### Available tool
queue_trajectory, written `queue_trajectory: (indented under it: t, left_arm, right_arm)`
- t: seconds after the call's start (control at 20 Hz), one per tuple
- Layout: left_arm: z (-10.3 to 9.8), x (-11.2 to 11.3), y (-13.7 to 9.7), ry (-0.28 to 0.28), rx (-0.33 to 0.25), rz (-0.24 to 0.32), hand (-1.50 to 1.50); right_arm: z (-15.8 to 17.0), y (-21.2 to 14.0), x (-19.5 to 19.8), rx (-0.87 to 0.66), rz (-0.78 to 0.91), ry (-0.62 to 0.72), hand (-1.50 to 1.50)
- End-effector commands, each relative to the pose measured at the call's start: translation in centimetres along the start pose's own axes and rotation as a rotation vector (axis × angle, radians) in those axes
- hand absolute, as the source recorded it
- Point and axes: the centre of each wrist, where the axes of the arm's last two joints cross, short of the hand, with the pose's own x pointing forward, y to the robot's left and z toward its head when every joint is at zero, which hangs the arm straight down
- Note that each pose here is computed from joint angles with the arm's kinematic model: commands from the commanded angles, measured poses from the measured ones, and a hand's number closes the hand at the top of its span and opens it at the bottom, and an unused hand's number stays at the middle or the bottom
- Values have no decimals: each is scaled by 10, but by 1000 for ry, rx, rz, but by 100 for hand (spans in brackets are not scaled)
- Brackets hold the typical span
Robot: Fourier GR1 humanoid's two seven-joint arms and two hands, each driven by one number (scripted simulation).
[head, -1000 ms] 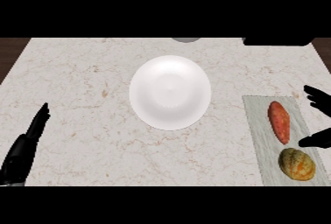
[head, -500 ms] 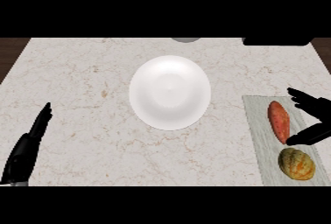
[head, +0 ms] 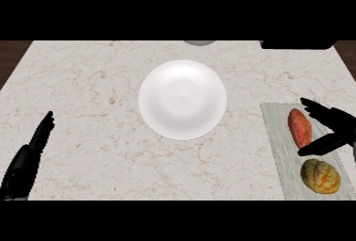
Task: Pick the sweet potato from the placemat and place it in the plate
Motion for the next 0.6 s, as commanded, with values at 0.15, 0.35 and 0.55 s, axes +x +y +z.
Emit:
queue_trajectory:
  t: [0.15,0.35,0.55]
  left_arm:
    - [-21,2,7,7,-5,1,0]
    - [0,-9,-13,3,8,-21,0]
    - [12,4,-1,9,-10,0,0]
  right_arm:
    - [-5,22,2,-23,-48,-92,150]
    - [-11,5,-17,-39,-22,-89,150]
    - [-7,18,-12,-74,9,-92,150]
